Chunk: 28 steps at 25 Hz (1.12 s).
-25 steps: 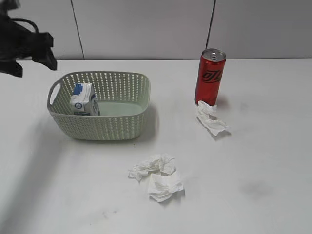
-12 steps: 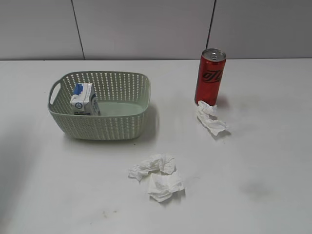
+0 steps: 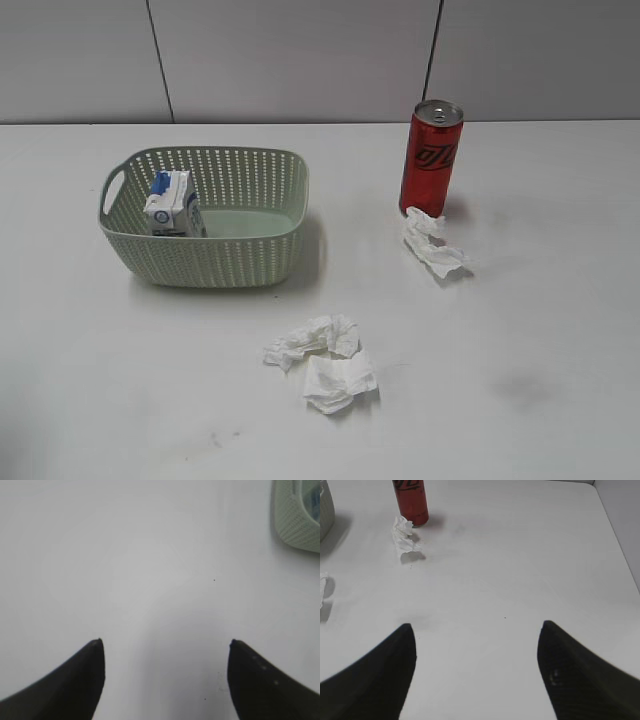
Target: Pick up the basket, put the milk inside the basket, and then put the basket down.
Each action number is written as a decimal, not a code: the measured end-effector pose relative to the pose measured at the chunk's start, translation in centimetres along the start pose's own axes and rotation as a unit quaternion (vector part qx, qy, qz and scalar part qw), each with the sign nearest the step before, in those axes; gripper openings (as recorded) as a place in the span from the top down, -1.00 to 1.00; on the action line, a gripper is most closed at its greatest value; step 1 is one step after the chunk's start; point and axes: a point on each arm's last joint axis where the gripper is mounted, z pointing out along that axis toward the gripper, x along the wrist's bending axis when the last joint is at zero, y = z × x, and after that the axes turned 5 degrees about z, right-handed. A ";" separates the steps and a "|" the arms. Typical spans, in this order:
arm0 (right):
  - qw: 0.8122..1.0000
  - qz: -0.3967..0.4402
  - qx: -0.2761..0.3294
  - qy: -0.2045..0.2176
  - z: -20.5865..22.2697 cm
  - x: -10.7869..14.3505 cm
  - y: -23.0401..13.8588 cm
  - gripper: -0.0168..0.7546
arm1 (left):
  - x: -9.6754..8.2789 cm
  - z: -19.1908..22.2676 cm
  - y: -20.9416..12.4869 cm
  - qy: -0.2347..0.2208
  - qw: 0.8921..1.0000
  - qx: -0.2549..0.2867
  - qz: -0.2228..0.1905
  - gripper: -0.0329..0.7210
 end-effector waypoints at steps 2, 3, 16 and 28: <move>1.000 0.000 0.000 0.000 0.0 0.0 0.0 -0.53 | -0.2 -1.1 -2.2 0.004 0.999 -0.048 0.001 -0.64; 1.000 0.000 0.000 0.000 0.0 0.0 0.0 -0.53 | -0.3 -1.5 -3.2 0.006 0.998 -0.067 0.002 -0.64; 1.000 0.000 0.000 0.000 0.0 0.0 0.0 -0.53 | -1.2 -6.2 -11.0 0.017 0.970 -0.242 0.014 -0.69; 1.000 0.000 0.000 0.000 0.0 0.0 0.0 -0.53 | -1.5 -7.5 -15.7 0.026 0.956 -0.292 0.025 -0.66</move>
